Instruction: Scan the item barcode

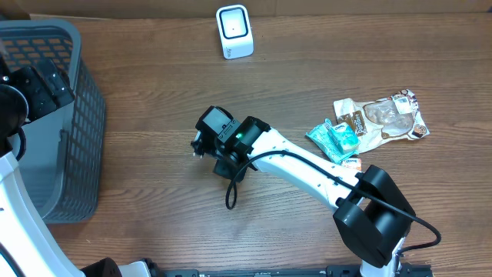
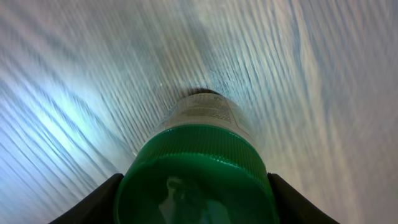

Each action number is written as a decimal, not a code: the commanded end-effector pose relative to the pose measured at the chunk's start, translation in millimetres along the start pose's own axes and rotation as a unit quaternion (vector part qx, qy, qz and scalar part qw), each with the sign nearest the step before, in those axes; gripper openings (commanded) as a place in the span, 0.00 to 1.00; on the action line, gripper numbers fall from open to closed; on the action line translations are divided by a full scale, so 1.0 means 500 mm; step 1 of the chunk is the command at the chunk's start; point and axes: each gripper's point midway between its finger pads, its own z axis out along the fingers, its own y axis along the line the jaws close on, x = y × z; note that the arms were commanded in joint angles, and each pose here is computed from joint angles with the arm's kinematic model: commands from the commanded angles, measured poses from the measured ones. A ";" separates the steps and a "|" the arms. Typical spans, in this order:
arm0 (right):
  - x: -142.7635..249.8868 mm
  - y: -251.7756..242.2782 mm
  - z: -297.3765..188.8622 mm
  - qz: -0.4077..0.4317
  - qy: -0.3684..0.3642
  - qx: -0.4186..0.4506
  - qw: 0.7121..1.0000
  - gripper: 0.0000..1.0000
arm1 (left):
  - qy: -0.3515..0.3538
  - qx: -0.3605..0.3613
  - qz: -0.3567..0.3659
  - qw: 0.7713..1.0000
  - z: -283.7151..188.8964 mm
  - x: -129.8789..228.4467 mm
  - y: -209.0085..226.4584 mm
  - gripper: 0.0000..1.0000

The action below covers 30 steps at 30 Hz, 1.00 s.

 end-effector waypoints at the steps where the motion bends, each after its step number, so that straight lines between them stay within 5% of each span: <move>1: -0.021 -0.023 -0.013 -0.187 -0.008 0.022 0.982 0.35 | -0.005 -0.004 0.006 1.000 -0.002 -0.005 0.004 1.00; 6: -0.026 -0.009 -0.013 -0.253 -0.019 0.006 0.967 0.37 | -0.005 -0.004 0.006 1.000 -0.002 -0.005 0.004 1.00; 11: -0.032 0.003 -0.013 -0.266 -0.032 -0.010 0.963 0.50 | -0.005 -0.004 0.006 1.000 -0.002 -0.005 0.004 1.00; 13: -0.034 0.008 -0.013 -0.266 -0.036 -0.016 0.963 0.64 | -0.005 -0.004 0.006 1.000 -0.002 -0.005 0.004 0.99; 15: -0.041 0.016 -0.014 -0.245 -0.048 -0.026 0.968 1.00 | -0.005 -0.004 0.006 1.000 -0.002 -0.005 0.004 1.00; 23: -0.073 0.001 -0.029 -0.019 -0.069 -0.023 0.997 1.00 | -0.005 -0.004 0.006 1.000 -0.002 -0.005 0.004 1.00; 30: -0.080 -0.042 -0.085 0.223 -0.064 -0.024 0.972 1.00 | -0.005 -0.004 0.006 1.000 -0.002 -0.005 0.004 0.99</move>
